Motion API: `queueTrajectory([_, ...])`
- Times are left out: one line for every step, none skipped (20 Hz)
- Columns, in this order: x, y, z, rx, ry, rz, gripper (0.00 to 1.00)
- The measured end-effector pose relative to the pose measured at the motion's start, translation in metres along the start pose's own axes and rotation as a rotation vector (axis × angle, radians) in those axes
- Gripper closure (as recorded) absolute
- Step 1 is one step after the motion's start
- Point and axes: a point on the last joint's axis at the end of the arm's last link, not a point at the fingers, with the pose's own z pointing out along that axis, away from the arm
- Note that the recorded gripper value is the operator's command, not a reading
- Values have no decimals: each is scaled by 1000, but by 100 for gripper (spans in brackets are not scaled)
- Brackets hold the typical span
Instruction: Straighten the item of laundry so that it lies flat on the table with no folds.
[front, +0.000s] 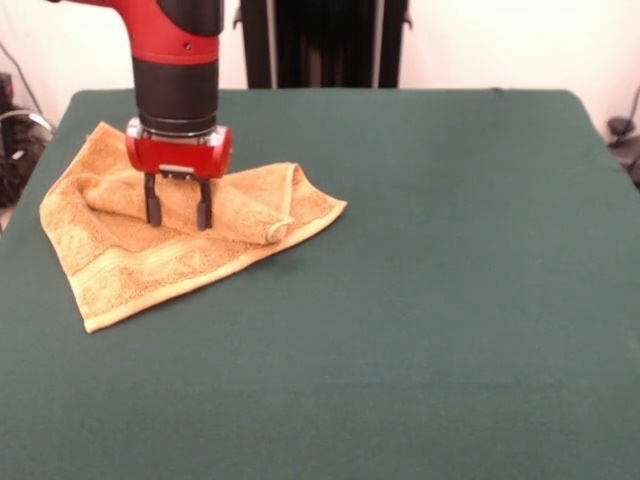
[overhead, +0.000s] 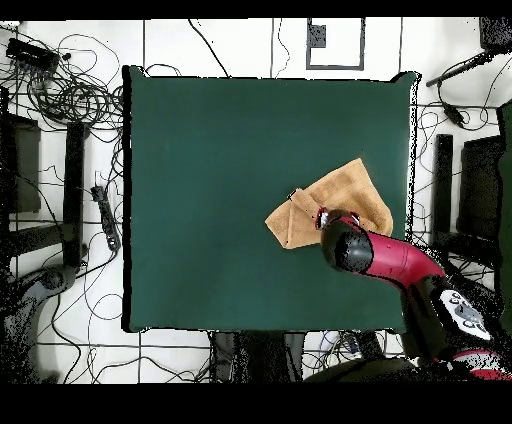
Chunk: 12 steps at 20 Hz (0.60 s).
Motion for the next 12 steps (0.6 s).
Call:
queueTrajectory([0, 0, 0, 0, -4, 0, 0])
queueTrajectory([1, 0, 0, 1, -8, 2, 0])
queueTrajectory([2, 0, 0, 1, -10, 3, 0])
queueTrajectory([2, 0, 0, 2, -12, 5, 0])
queueTrajectory([2, 0, 0, 2, -13, 6, 0])
queueTrajectory([3, 0, 0, 2, -14, 9, 0])
queueTrajectory([3, 0, 0, 2, -15, 11, 0])
queueTrajectory([3, 0, 0, 2, -15, 13, 0])
queueTrajectory([3, 0, 0, 2, -16, 15, 0])
queueTrajectory([3, 0, 0, 3, -16, 17, 0])
queueTrajectory([4, 0, -1, 3, -17, 18, 0])
queueTrajectory([4, 0, -1, 4, -18, 18, 0])
